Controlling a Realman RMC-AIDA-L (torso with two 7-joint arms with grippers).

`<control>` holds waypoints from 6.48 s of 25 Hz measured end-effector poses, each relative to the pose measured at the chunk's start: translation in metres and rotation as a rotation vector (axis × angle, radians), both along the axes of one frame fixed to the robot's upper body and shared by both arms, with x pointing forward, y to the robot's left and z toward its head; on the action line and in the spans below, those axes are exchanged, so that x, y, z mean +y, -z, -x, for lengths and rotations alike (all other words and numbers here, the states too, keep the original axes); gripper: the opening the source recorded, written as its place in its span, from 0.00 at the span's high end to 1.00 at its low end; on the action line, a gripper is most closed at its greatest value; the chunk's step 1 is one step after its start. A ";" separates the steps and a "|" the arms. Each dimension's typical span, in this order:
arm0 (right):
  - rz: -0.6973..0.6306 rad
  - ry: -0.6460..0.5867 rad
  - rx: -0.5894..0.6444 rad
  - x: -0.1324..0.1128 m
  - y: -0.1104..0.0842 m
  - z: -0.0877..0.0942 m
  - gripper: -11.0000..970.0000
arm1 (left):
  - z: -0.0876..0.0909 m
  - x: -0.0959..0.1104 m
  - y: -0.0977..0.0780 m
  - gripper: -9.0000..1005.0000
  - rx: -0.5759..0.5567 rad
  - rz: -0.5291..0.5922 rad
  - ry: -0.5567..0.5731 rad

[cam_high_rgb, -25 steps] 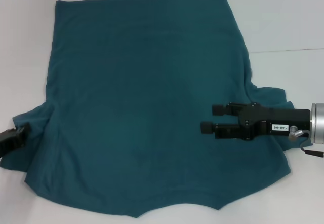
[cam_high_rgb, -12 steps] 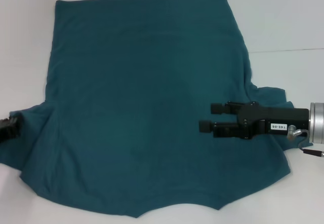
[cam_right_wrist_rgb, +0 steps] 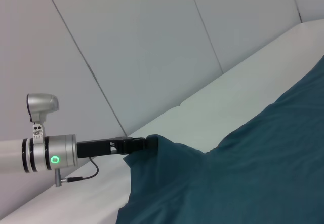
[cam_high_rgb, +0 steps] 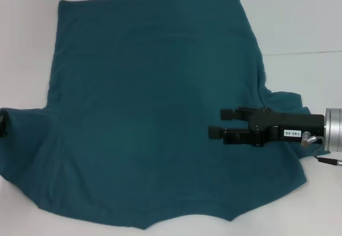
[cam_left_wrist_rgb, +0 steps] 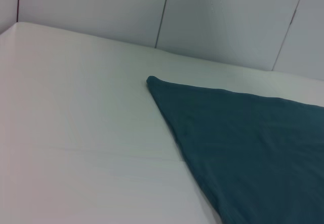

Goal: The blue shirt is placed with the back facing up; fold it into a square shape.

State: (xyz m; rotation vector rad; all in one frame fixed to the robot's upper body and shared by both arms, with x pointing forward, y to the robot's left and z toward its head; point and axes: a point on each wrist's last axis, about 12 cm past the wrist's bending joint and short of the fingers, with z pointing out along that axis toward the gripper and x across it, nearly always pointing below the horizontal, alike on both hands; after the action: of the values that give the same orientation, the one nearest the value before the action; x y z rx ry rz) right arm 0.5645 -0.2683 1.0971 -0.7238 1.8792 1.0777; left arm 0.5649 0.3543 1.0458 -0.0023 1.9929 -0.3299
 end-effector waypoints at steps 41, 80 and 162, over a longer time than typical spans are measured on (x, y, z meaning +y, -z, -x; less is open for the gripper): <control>0.006 0.000 0.011 0.001 0.006 0.003 0.11 | -0.008 -0.068 -0.012 0.93 -0.049 0.336 0.271; -0.001 0.007 0.018 -0.003 0.005 0.004 0.12 | -0.006 -0.103 -0.014 0.16 -0.147 0.236 0.469; -0.049 0.822 0.466 -0.108 0.034 -0.016 0.15 | 0.039 -0.113 -0.019 0.10 -0.255 0.300 0.774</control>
State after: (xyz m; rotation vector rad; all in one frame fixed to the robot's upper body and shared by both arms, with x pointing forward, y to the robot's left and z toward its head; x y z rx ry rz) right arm 0.5808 -0.3760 1.0636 0.3722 2.2054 0.7664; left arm 0.5257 0.2410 1.0646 0.6004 1.6026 -1.0640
